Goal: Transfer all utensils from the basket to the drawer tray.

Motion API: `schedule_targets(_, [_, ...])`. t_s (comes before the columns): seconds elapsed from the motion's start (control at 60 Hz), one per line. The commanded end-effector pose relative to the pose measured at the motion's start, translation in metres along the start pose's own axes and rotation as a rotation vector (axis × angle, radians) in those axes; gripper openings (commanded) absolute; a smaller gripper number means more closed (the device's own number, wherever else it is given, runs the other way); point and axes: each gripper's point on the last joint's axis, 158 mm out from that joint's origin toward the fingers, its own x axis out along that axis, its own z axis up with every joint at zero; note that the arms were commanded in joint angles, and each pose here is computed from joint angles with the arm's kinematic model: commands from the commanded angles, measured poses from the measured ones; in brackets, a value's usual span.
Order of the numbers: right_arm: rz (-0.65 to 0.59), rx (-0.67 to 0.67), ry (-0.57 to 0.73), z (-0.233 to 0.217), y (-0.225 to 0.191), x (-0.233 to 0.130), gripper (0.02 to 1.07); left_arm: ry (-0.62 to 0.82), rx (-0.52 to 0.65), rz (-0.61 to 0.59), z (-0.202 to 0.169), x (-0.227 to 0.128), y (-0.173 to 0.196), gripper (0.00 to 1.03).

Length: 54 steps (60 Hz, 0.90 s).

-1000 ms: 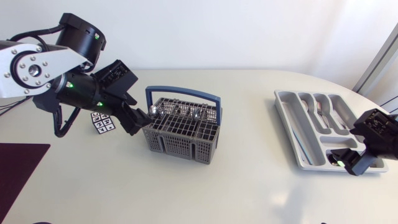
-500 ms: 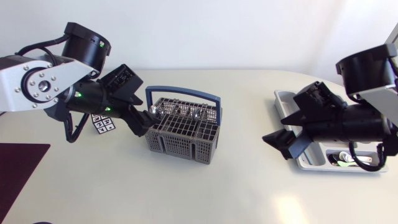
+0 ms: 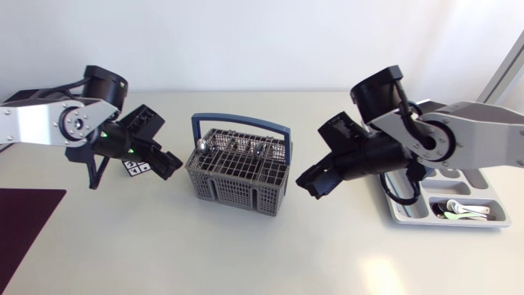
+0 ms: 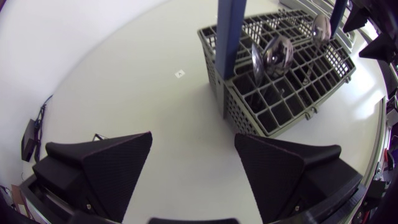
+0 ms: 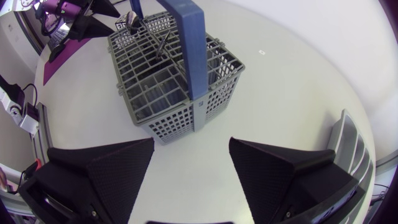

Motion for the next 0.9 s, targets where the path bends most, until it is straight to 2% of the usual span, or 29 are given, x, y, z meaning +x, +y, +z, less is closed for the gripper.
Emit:
schedule_targets(0.0, [-0.005, 0.031, -0.004, 0.008, -0.002, 0.01, 0.88, 0.04, 0.04, -0.06, -0.007, 0.019, -0.021, 0.92])
schedule_targets(0.283, [-0.038, 0.057, 0.005, 0.008, -0.022, 0.031, 0.88, 0.013, 0.131, -0.123, 0.008, 0.015, -0.068, 0.92])
schedule_targets(0.517, [-0.093, 0.098, -0.016, 0.009, -0.053, 0.021, 0.88, -0.02, 0.187, -0.162, 0.016, 0.002, -0.102, 0.92])
schedule_targets(0.7, [-0.108, 0.088, -0.06, 0.016, -0.049, -0.001, 0.88, -0.09, 0.136, -0.079, 0.027, -0.025, -0.066, 0.92])
schedule_targets(0.883, [-0.118, 0.093, -0.06, 0.016, -0.051, -0.002, 0.88, -0.071, 0.086, -0.032, 0.017, -0.022, -0.035, 0.92])
